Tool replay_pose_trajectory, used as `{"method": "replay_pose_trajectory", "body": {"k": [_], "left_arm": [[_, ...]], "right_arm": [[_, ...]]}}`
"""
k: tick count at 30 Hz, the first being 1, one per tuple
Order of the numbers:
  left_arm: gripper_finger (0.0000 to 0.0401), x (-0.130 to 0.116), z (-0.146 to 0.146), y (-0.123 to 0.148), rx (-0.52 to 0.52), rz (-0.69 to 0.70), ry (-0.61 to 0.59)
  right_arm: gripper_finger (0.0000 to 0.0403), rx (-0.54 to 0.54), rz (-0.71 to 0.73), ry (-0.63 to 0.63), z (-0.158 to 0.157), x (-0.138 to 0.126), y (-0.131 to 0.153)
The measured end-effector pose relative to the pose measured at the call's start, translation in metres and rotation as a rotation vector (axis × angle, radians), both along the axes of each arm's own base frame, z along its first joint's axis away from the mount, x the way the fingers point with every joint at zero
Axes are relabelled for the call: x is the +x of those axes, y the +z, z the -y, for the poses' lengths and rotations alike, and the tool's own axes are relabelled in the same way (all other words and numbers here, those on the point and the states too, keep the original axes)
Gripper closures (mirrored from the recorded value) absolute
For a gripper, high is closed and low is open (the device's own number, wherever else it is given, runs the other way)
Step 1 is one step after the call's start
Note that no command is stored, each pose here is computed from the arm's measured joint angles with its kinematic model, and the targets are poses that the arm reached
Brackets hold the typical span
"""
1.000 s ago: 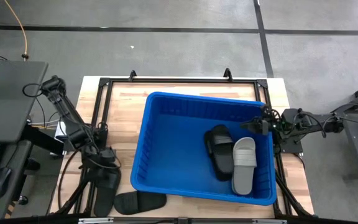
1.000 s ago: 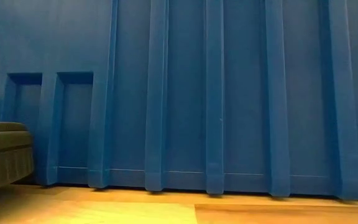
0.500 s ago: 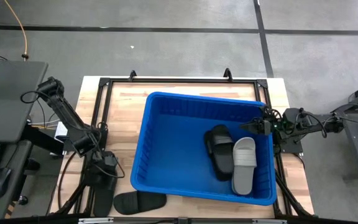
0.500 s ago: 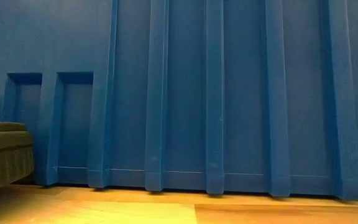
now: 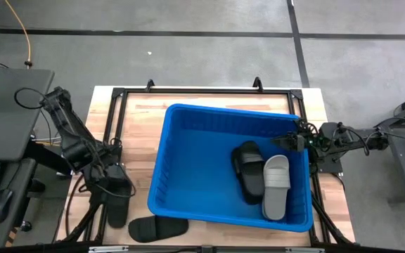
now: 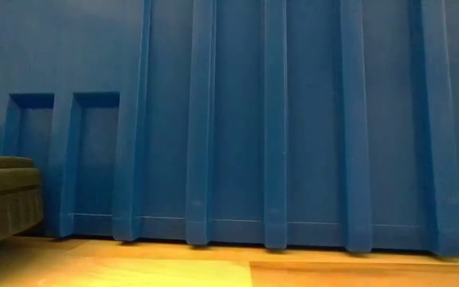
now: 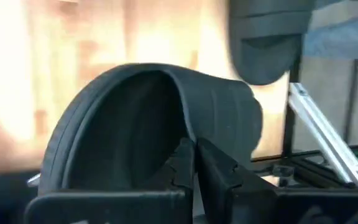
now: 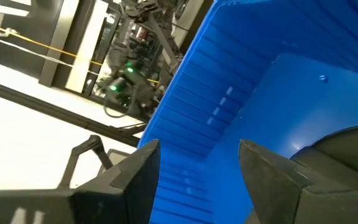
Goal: Pick and place slides into bin
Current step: Put the black slide into the blue organizer bin
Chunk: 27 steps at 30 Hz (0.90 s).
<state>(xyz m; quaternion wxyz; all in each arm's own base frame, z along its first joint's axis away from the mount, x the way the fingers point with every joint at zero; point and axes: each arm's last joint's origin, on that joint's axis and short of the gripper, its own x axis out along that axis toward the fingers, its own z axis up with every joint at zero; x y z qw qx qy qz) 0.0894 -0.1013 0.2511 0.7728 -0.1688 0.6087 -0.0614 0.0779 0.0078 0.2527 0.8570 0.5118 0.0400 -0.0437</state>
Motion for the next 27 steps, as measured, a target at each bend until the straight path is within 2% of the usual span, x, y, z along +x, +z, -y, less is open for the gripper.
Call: {"method": "replay_pose_trajectory", "body": {"k": [6, 10, 15, 22, 27], "left_arm": [[0.0401, -0.010, -0.012, 0.040, 0.062, -0.022, 0.011], [0.0401, -0.015, -0.018, 0.058, 0.067, -0.043, 0.026], [0.0401, -0.017, -0.020, 0.087, 0.000, 0.027, 0.029], [0.0401, -0.018, -0.026, 0.127, 0.024, 0.132, 0.037], [0.0401, -0.019, -0.028, 0.156, 0.039, 0.190, 0.021]], "right_arm": [[0.0196, -0.005, -0.020, -0.014, 0.000, 0.000, -0.002], [0.0196, -0.005, -0.020, -0.014, 0.000, 0.000, -0.002], [0.0196, -0.004, -0.021, -0.005, 0.000, 0.000, -0.002], [0.0196, 0.016, -0.020, 0.020, -0.001, 0.000, -0.002], [0.0196, 0.047, 0.018, 0.131, -0.004, -0.001, 0.005]]}}
